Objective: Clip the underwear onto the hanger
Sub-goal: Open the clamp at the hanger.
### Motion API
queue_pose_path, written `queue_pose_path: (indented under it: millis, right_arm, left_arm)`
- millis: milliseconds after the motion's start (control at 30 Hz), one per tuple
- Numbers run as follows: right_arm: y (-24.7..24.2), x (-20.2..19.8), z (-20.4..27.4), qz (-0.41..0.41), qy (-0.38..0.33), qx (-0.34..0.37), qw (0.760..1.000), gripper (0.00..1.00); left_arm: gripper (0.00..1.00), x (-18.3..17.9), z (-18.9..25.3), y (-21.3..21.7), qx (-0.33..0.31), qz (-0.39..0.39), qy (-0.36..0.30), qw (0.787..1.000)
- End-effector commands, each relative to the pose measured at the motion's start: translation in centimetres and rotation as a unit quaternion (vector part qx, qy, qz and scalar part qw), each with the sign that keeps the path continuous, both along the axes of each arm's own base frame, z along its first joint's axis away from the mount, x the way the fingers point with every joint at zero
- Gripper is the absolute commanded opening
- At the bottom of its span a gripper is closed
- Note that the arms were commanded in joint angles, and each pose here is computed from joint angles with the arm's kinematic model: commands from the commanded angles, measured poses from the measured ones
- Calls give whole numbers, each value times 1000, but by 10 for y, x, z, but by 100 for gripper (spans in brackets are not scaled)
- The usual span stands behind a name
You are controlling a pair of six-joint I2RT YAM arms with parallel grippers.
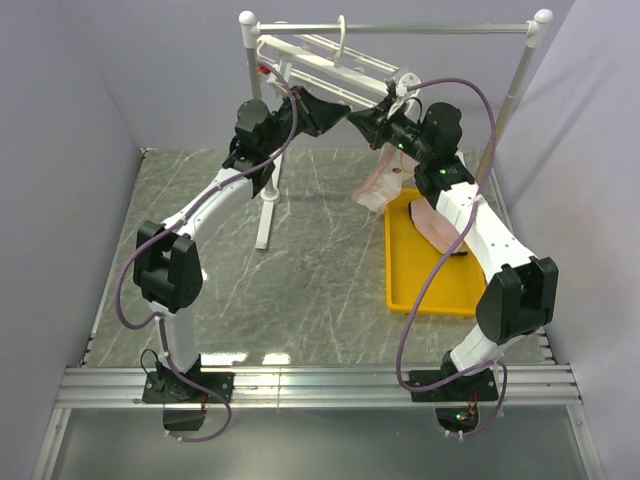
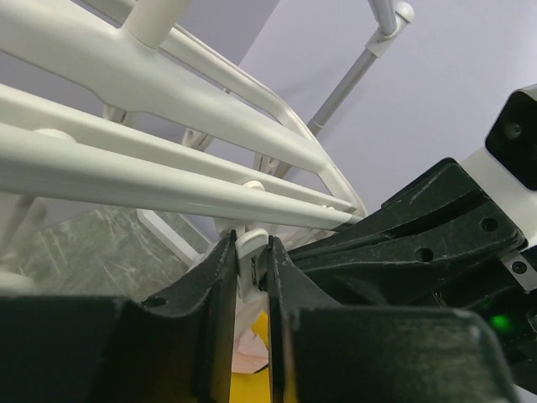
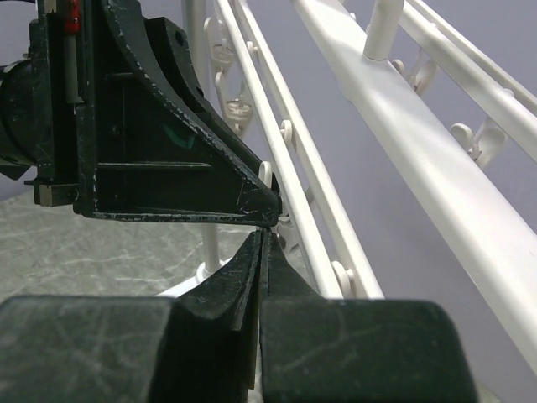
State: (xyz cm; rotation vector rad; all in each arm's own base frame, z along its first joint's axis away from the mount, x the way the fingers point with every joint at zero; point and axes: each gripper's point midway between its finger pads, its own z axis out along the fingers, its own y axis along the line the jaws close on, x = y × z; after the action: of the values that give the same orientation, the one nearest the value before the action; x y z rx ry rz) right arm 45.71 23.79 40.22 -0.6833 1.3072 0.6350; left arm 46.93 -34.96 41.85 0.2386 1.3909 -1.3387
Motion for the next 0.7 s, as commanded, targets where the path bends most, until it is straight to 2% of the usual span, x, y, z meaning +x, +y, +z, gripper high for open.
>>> queue_pose_path:
  millis: [0,67,133,167,233,433,667]
  right_arm:
    - [-1,-7,36,13,-25,20,999,0]
    - [-3,-3,34,6,-23,13,1000,1]
    - [-7,-1,35,-9,-32,1,999,18]
    - [-9,-1,37,-18,-41,-5,999,33]
    - [-13,-1,39,-39,-67,-30,997,41]
    - [-6,2,22,-78,-108,-108,985,41]
    - [7,-2,15,-107,-159,-152,970,40]
  left_arm:
    - [14,-3,20,2,-21,-3,-28,999]
    - [2,-4,22,4,-22,-1,-28,999]
    - [0,-3,23,4,-22,3,-26,999]
    - [0,-3,25,4,-23,4,-24,999]
    - [0,0,24,5,-22,13,-12,1000]
    - [0,2,22,6,-13,37,25,999]
    - [0,12,14,8,5,86,85,993]
